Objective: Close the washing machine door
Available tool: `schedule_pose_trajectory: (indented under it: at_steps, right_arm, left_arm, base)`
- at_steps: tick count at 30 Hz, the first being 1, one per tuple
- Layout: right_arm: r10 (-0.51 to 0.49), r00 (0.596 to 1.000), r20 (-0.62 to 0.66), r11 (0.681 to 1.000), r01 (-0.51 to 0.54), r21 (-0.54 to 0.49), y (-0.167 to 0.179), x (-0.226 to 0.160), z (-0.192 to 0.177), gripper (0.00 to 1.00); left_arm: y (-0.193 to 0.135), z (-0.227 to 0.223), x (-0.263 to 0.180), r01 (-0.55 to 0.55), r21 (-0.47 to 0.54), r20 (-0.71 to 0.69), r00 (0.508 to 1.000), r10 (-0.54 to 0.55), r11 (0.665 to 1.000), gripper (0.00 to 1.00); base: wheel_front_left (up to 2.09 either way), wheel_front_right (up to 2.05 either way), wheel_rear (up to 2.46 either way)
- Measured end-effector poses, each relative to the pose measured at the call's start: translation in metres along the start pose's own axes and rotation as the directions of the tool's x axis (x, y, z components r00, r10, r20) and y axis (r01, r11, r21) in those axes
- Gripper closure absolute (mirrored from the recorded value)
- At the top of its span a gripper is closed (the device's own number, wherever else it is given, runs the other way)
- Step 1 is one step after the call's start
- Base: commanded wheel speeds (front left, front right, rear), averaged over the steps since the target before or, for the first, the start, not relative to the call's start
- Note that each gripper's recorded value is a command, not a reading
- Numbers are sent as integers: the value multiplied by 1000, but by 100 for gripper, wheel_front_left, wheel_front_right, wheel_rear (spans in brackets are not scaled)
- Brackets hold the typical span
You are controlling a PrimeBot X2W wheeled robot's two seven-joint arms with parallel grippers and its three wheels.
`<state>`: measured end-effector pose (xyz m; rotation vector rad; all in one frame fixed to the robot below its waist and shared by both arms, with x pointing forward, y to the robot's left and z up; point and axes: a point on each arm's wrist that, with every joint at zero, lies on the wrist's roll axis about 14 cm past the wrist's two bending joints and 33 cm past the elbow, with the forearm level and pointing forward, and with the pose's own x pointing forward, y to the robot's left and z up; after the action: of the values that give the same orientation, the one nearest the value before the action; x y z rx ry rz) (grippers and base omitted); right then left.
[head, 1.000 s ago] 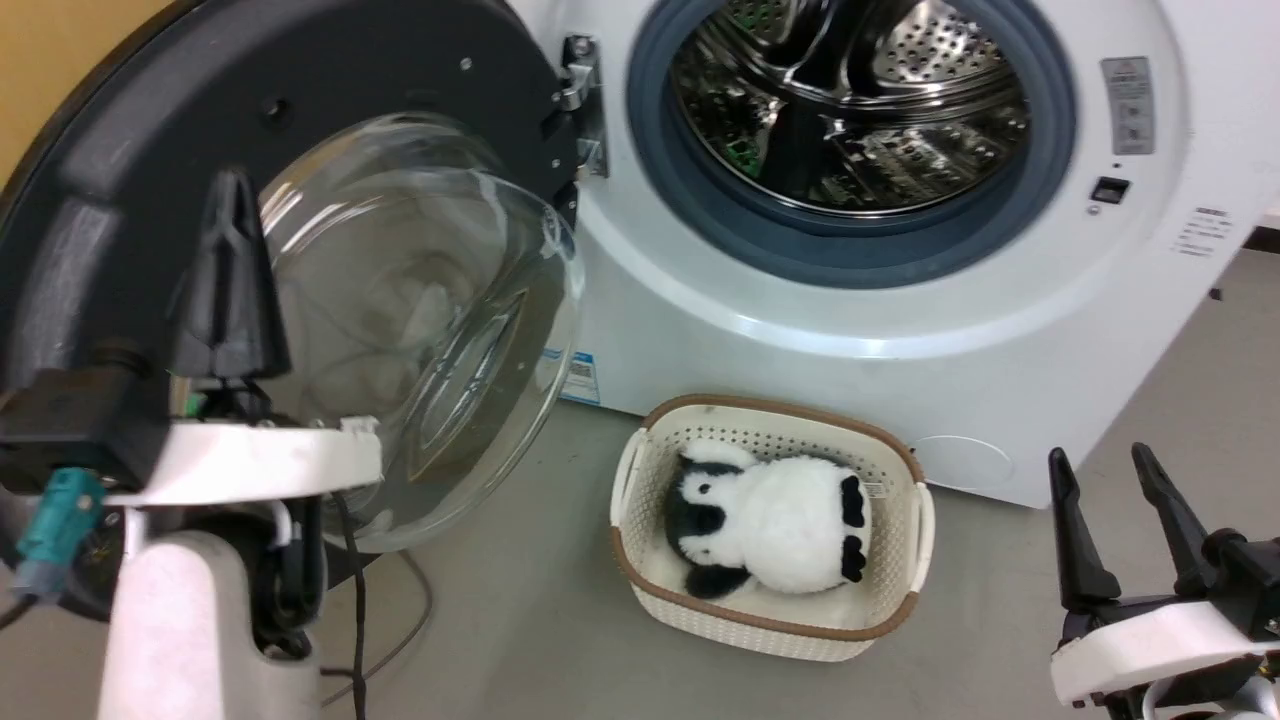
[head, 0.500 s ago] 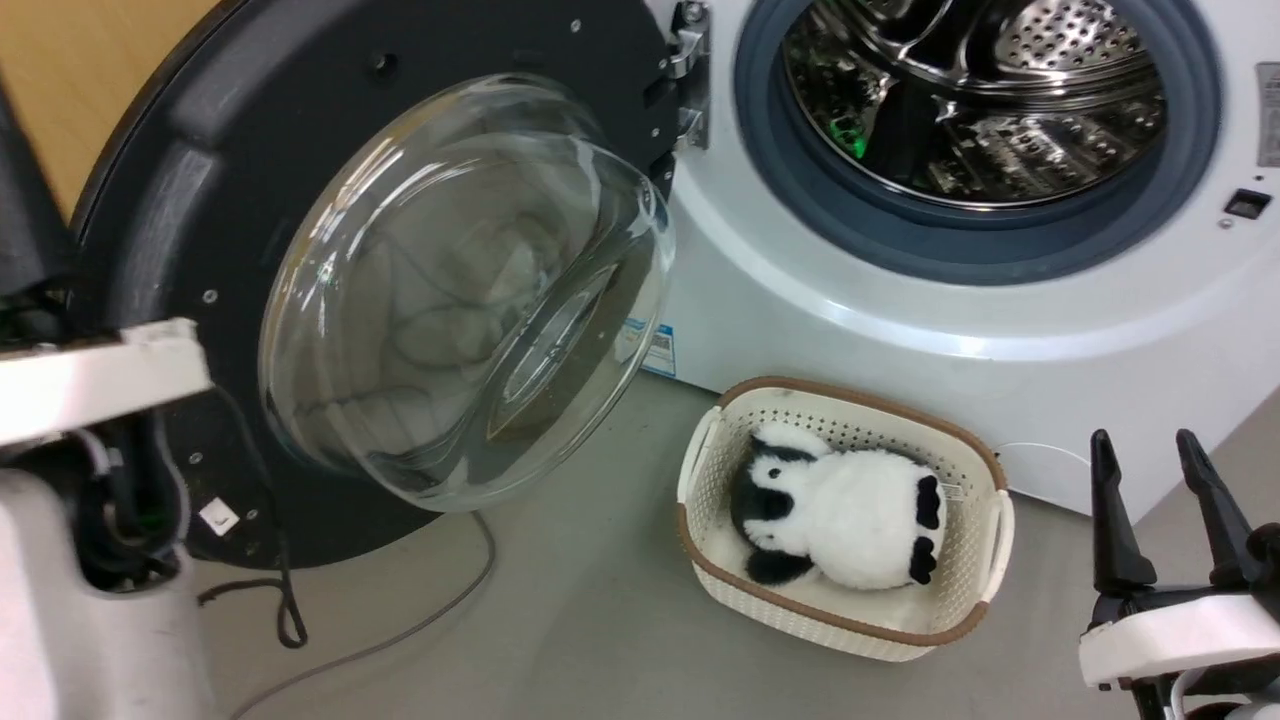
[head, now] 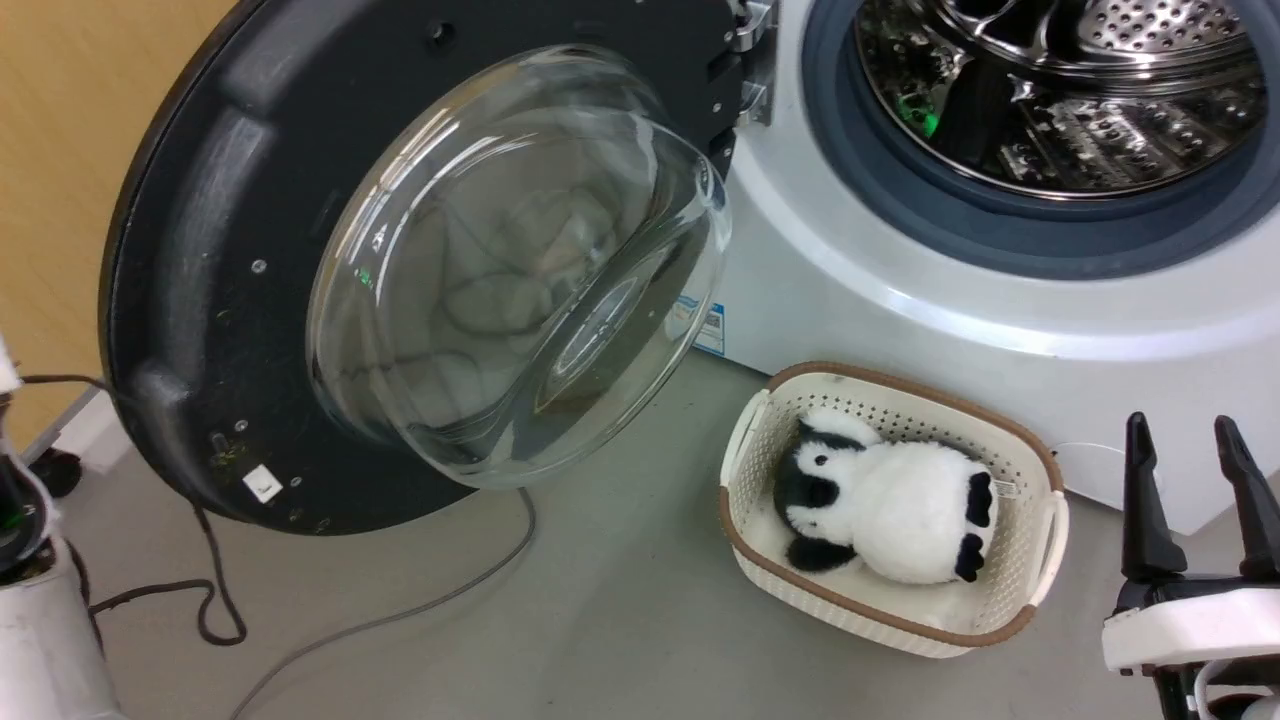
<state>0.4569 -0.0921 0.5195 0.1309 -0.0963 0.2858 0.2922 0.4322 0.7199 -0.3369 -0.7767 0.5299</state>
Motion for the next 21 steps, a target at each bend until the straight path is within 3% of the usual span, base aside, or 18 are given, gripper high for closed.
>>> schedule_pose_trajectory:
  at_steps: [4,10,21]
  right_arm:
    - [3,1000,0,1000,-3,7,1,6,-5,0]
    - [14,1000,-3,1000,-14,19,5,14,-13,0]
    - [32,999,2,998,-32,44,12,32,-27,0]
  left_arm:
    - [38,-2,-3,-111,-85,-24,994,110,990,100]
    - [65,-12,-8,-191,-180,-95,980,177,965,100]
    - [108,-62,-33,-392,-321,-353,894,275,862,100]
  base:
    - [0,0,0]
    - [0,0,0]
    - [0,0,0]
